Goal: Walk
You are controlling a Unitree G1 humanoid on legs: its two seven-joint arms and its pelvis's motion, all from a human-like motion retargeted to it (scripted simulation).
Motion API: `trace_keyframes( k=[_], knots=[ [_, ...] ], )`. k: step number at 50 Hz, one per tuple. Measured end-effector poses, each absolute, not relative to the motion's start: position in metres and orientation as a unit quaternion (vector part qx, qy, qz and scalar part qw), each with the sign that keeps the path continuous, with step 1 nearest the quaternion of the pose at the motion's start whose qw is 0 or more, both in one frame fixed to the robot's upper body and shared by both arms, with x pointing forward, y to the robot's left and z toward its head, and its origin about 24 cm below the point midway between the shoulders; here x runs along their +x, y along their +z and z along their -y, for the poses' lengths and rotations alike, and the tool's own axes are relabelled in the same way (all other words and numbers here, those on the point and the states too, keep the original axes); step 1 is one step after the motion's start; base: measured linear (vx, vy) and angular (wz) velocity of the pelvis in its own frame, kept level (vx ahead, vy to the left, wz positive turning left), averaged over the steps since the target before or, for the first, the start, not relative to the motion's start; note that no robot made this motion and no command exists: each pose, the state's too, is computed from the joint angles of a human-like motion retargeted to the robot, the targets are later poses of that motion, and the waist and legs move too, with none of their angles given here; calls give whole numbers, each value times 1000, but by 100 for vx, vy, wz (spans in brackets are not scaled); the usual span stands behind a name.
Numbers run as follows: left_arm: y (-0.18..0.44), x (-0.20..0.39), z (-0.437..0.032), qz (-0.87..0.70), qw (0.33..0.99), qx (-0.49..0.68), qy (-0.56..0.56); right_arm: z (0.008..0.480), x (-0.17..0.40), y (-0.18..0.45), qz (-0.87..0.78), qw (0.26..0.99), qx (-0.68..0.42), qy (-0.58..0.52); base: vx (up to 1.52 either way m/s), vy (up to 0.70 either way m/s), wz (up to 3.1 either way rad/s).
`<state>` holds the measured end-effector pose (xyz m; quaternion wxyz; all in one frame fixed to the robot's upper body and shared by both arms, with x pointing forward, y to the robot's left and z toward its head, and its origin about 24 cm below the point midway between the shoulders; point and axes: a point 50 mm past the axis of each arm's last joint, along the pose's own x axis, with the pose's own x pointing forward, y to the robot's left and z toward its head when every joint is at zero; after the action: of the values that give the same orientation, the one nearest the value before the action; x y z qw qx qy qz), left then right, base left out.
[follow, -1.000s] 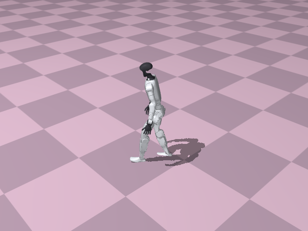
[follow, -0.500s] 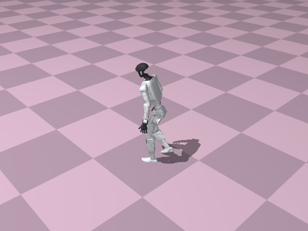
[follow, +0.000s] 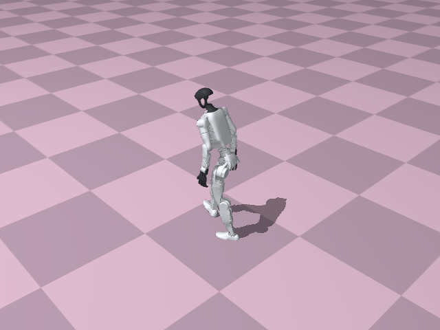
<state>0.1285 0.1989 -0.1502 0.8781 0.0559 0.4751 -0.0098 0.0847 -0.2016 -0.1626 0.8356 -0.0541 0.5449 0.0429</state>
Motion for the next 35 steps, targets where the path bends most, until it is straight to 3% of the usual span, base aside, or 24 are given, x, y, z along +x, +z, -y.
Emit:
trace_keyframes(
  k=[16,35],
  knots=[
    [-163,87,-189,-525,850,43,-24,215,111,-148,-492,863,-98,56,34,-10,-100],
    [-161,87,-186,-506,862,9,13,230,102,-148,-502,854,-131,41,26,-1,-117]
  ],
)
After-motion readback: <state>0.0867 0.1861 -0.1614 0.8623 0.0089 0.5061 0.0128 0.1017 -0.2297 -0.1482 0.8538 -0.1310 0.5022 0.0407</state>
